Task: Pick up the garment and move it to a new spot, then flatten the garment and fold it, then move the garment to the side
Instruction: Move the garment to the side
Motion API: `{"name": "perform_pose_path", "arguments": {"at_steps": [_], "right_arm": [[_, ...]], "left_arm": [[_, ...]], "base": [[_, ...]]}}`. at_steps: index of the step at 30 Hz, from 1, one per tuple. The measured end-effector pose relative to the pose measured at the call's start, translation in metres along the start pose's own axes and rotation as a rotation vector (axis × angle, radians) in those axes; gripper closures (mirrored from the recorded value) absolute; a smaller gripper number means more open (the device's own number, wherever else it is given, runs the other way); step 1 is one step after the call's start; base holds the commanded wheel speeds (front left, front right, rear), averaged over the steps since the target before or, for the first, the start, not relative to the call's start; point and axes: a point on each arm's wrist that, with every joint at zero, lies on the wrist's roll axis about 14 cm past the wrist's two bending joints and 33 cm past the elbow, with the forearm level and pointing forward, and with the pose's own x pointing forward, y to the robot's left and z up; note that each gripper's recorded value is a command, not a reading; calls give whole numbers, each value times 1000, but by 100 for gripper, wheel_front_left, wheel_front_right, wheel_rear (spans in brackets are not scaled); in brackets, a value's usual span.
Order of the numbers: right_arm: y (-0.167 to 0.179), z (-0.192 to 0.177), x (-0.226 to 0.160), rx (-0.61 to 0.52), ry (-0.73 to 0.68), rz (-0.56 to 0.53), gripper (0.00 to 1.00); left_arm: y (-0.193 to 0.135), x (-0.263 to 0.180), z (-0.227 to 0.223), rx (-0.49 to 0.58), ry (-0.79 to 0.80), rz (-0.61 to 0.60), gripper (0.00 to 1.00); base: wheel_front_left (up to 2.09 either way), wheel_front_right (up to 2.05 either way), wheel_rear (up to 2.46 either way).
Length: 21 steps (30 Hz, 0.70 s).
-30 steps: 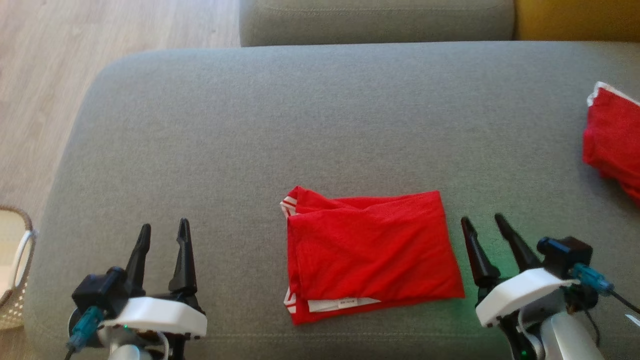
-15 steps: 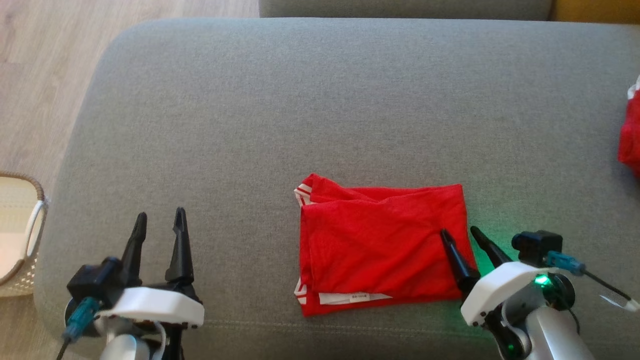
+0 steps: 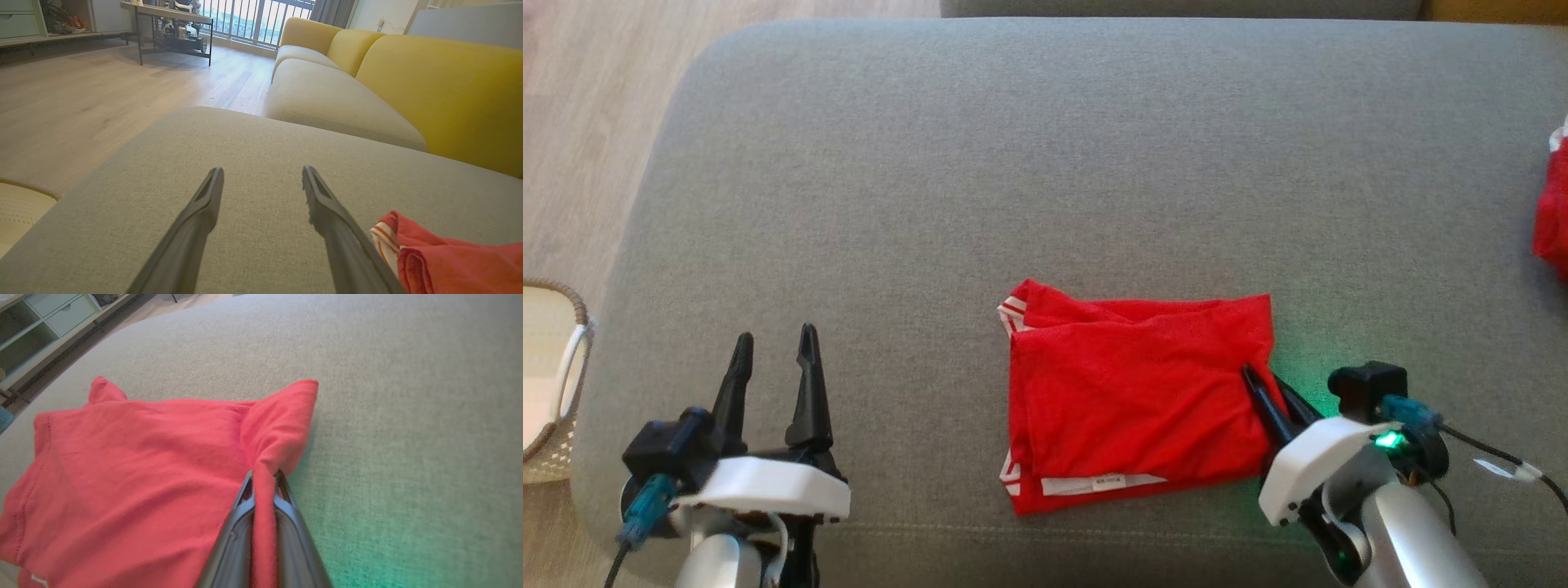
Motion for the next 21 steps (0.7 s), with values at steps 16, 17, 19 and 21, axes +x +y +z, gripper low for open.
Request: {"name": "perform_pose_path", "arguments": {"at_steps": [16, 17, 19, 21], "right_arm": [[-25, 142, 5, -232, -314, -15, 100], [-34, 150, 5, -238, -325, -36, 100], [-57, 166, 5, -233, -341, -91, 100], [-79, 181, 5, -216, -365, -143, 100]], "left_arm": [[-41, 29, -6, -9, 8, -125, 0], [-46, 34, -6, -2, 3, -144, 0], [-59, 46, -3, 17, -12, -186, 0], [-75, 60, 0, 41, -34, -245, 0]], "base": [[0, 0, 0], [0, 0, 0], [0, 0, 0], [0, 0, 0]]}}
